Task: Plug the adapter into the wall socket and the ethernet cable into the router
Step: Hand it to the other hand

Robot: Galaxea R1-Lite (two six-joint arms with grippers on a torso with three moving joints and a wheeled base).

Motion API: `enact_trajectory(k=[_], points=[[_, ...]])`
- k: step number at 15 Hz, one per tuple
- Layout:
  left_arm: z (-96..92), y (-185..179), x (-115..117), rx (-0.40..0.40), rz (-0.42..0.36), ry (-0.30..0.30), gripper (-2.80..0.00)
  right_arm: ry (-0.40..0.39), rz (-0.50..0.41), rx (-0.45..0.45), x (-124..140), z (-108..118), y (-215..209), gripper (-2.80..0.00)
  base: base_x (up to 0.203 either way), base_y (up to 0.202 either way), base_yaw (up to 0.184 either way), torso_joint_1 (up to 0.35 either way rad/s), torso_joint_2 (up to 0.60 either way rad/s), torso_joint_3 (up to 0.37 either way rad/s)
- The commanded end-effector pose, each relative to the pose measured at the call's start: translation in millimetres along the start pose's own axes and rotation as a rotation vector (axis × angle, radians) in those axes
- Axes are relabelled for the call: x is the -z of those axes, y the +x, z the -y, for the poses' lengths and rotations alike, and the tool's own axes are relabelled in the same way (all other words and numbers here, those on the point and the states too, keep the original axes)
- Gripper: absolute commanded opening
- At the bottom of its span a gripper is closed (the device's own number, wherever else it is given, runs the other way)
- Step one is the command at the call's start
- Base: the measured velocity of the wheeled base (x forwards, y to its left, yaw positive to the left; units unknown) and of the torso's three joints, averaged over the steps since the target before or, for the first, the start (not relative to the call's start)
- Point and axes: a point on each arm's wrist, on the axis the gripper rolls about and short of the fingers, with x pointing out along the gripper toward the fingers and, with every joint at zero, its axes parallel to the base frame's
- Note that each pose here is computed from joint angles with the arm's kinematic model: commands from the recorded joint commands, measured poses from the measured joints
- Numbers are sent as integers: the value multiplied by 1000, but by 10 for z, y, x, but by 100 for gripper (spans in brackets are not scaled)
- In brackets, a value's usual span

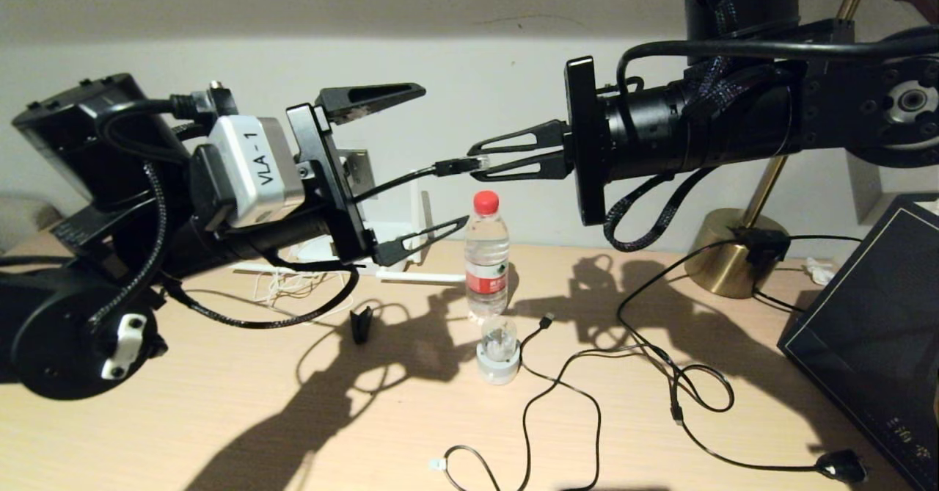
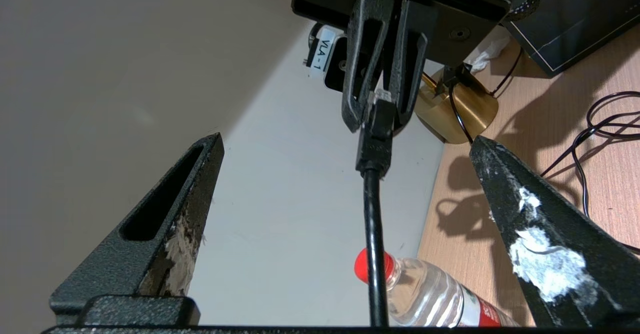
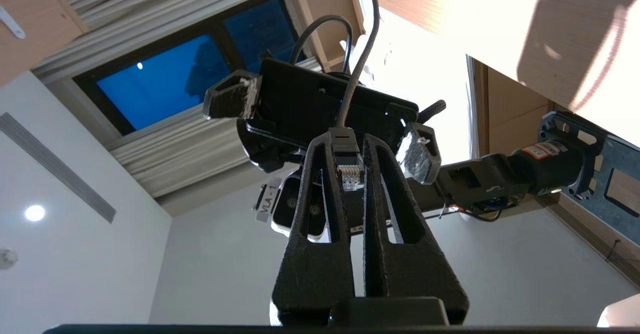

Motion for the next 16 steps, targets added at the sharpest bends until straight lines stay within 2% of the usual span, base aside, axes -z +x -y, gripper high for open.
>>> enact_trajectory(k=[1, 8, 9, 16], points=[[18, 12, 28, 6, 2, 1, 0, 12, -6, 2, -1, 6, 4, -280, 0, 0, 0, 0, 0, 0], [19, 5, 27, 4, 1, 2, 0, 13, -3, 5, -5, 18, 8, -280, 0, 0, 0, 0, 0, 0], [18, 6, 20, 4, 3, 3, -280, 13, -3, 5, -5, 18, 8, -280, 0, 0, 0, 0, 0, 0], [95, 35, -55, 25, 26, -16, -280, 13, 0, 5, -5, 18, 8, -280, 0, 0, 0, 0, 0, 0]])
